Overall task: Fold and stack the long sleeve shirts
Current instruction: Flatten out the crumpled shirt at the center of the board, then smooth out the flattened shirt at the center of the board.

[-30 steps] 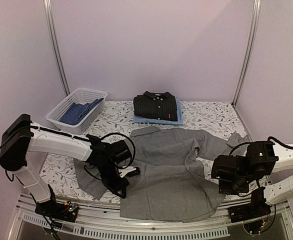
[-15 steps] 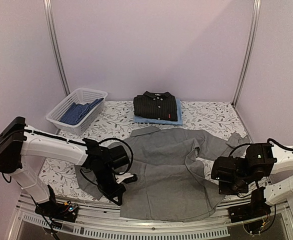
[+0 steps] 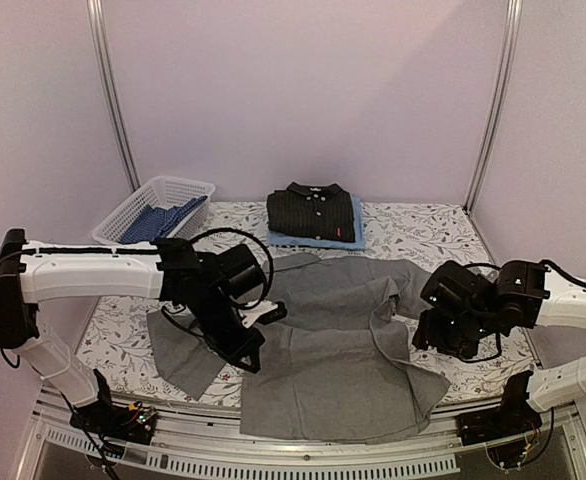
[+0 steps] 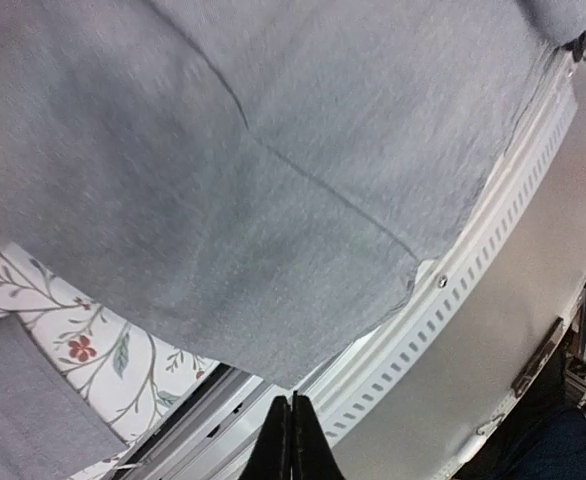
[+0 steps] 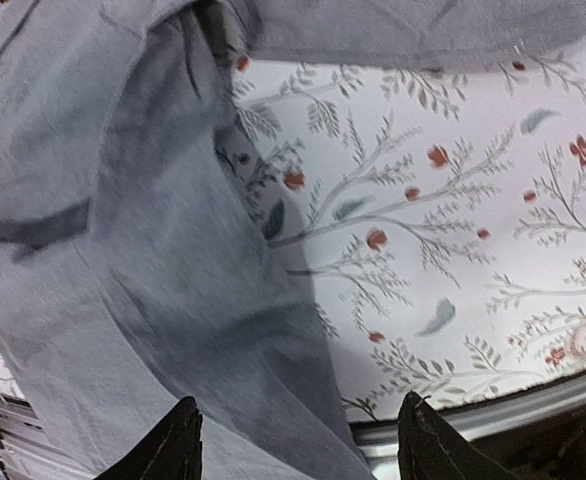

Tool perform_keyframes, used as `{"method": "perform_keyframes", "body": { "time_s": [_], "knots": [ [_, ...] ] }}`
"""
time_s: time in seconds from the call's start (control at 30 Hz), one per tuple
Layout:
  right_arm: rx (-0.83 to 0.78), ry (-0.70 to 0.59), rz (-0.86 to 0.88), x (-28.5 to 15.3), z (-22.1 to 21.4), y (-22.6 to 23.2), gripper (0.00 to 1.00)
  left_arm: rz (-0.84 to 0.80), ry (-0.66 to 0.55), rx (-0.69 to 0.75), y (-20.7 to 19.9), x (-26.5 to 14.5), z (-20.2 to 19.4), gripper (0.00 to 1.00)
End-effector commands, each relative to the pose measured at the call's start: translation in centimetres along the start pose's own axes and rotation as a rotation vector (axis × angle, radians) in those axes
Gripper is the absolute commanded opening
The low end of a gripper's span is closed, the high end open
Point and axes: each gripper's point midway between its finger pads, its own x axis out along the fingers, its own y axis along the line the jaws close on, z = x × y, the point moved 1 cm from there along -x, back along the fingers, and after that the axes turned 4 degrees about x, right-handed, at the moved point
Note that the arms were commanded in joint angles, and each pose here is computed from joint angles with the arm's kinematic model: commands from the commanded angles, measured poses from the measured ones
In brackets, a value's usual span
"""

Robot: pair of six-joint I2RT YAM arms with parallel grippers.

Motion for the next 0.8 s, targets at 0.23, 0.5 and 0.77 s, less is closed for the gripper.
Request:
{"method": "perform_keyframes", "body": {
  "time_s": [0.23,0.5,0.77],
  "knots": [
    [-0.065,-0.282,0.429,0.2,16.9,9.0,0.56,0.268,-0.433,-0.214,12.8,-10.8,12.1,0.10],
    [-0.204,-0.227,0.443,5.7,21.7,15.6,0.43,0.292,-0.473,-0.258,20.5,-9.4,17.9,0.18],
    [-0.200,-0.108,0.310,15.1,20.8,13.6,0.41,0.355,-0.464,-0.304,26.4,-7.4,20.8,0.39]
  ]
}}
